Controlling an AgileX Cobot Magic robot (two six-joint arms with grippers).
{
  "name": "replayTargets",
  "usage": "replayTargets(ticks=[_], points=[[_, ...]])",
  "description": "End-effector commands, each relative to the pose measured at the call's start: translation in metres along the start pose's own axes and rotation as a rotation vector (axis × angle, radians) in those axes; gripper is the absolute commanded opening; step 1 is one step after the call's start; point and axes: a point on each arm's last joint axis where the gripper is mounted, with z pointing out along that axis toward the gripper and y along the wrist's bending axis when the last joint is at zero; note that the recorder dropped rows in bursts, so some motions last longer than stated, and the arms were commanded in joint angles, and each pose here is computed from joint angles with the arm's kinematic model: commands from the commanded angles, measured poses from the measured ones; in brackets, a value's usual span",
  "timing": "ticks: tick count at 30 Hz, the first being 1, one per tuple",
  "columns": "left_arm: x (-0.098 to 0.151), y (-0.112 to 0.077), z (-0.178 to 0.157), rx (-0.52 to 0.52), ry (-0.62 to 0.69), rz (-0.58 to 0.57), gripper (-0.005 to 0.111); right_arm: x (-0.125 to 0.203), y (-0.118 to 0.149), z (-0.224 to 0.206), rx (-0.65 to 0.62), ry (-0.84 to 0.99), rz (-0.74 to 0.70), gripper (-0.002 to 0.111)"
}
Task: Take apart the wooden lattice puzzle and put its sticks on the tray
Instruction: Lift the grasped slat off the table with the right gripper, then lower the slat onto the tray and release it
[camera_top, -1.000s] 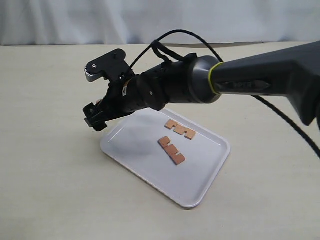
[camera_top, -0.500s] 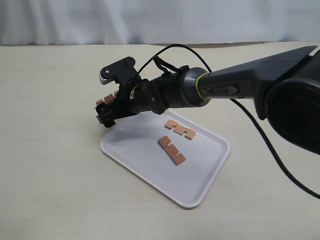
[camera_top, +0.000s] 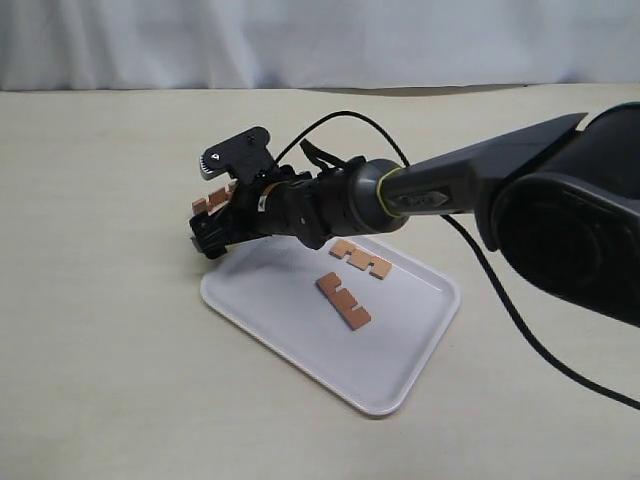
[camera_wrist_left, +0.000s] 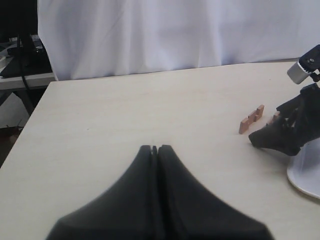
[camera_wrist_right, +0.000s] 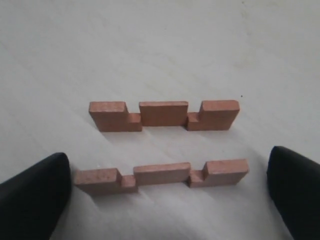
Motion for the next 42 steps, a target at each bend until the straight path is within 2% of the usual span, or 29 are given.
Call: replayTargets(ticks=[1, 7, 10, 16, 20, 23, 28, 34, 42], points=[[-0.001, 0.000, 0.000, -0.002, -0.019, -0.003, 0.000, -0.004, 0.004, 0.000, -0.006, -0.031, -0.010, 0.094], [-0.001, 0.000, 0.000, -0.002, -0.019, -0.003, 0.000, -0.003, 0.005, 0.000, -0.007, -0.011, -0.010, 0.026], [-0.001, 0.000, 0.000, -0.002, -0.019, -0.003, 0.000, -0.005, 0.005, -0.002, -0.008, -0.005, -0.010, 0.004], [-0.001, 0.000, 0.000, -0.002, -0.019, -0.005, 0.000, -0.028, 0.005, -0.026, -0.014, 0.011, -0.012, 0.005], [-0.001, 0.000, 0.000, -0.002, -0.019, -0.005, 0.000, -0.051, 0.006, -0.060, -0.021, 0.041, -0.025, 0.005], [-0.001, 0.000, 0.000, -0.002, -0.019, -0.005, 0.000, -0.047, 0.017, -0.085, -0.038, 0.011, -0.075, 0.005], [-0.001, 0.000, 0.000, -0.002, -0.019, -0.005, 0.000, -0.022, 0.016, -0.137, -0.028, -0.087, -0.036, 0.005], [-0.001, 0.000, 0.000, -0.002, -0.019, -0.005, 0.000, 0.023, -0.007, -0.168, 0.016, 0.064, 0.056, 0.005], [-0.001, 0.000, 0.000, -0.002, -0.019, -0.005, 0.000, 0.067, -0.005, -0.183, 0.018, 0.193, 0.090, 0.005]])
